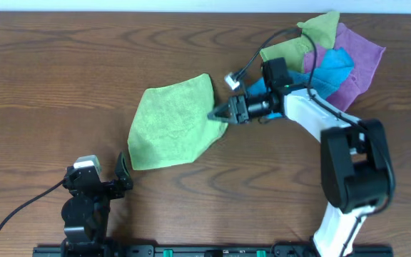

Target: Fold the cloth

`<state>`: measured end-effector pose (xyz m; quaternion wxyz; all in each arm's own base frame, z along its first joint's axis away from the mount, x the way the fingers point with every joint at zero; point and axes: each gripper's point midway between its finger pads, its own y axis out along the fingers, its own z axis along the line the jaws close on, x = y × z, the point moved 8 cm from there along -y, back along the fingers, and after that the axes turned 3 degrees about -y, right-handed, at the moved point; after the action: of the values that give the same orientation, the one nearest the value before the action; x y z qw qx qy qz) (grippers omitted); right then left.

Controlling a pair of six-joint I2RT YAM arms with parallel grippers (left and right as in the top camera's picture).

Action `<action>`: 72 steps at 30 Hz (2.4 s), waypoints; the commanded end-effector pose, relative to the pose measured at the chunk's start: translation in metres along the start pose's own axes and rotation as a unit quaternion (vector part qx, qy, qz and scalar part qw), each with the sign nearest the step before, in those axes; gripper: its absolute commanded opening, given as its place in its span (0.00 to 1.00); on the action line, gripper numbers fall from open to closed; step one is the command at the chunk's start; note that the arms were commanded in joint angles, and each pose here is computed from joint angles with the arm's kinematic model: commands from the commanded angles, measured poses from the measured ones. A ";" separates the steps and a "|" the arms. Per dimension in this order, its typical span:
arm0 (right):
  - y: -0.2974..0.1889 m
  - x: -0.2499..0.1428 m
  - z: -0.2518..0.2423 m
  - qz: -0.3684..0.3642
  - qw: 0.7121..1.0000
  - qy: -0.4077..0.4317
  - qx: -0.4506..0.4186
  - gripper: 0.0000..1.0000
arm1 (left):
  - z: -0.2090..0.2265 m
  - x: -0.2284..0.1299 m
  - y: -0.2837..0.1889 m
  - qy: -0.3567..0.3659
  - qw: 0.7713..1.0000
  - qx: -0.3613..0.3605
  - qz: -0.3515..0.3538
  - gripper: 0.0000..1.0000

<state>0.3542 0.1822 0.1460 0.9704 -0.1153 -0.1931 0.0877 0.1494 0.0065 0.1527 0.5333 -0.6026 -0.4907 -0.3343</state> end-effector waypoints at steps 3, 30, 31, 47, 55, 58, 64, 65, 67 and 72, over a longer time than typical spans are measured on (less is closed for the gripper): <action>-0.012 0.012 0.025 -0.027 0.995 -0.015 -0.090 0.56 | 0.004 -0.008 0.003 -0.006 1.000 0.011 0.009 0.95; -0.034 -0.062 -0.043 0.067 0.904 0.127 -0.403 0.68 | 0.004 -0.008 0.003 -0.006 1.000 0.011 0.009 0.96; -0.031 -0.062 -0.044 0.062 0.912 0.123 -0.387 0.69 | 0.004 -0.008 0.003 -0.006 1.000 0.011 0.009 0.95; -0.001 -0.071 -0.062 0.056 0.950 0.120 -0.281 0.78 | 0.004 -0.008 0.003 -0.006 1.000 0.011 0.009 0.95; 0.017 -0.090 -0.063 0.095 0.953 0.181 -0.225 0.69 | 0.004 -0.008 0.003 -0.006 1.000 0.011 0.009 0.95; 0.021 -0.098 -0.055 0.115 0.950 0.208 -0.204 0.58 | 0.004 -0.008 0.003 -0.006 1.000 0.011 0.009 0.95; 0.021 -0.103 -0.031 0.128 0.956 0.227 -0.136 0.52 | 0.004 -0.008 0.003 -0.006 1.000 0.011 0.009 0.95; 0.021 -0.102 -0.025 0.129 0.959 0.221 -0.124 0.52 | 0.004 -0.008 0.003 -0.006 1.000 0.011 0.009 0.95; 0.021 -0.100 -0.014 0.128 0.964 0.208 -0.109 0.52 | 0.004 -0.008 0.003 -0.006 1.000 0.011 0.009 0.95; 0.017 -0.081 0.020 0.100 0.981 0.122 -0.111 0.56 | 0.004 -0.008 0.003 -0.006 1.000 0.011 0.009 0.95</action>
<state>0.2705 0.1790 0.1010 0.9476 -0.2818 -0.0070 0.1506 0.1494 0.0065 0.1527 0.5334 -0.6024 -0.4908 -0.3342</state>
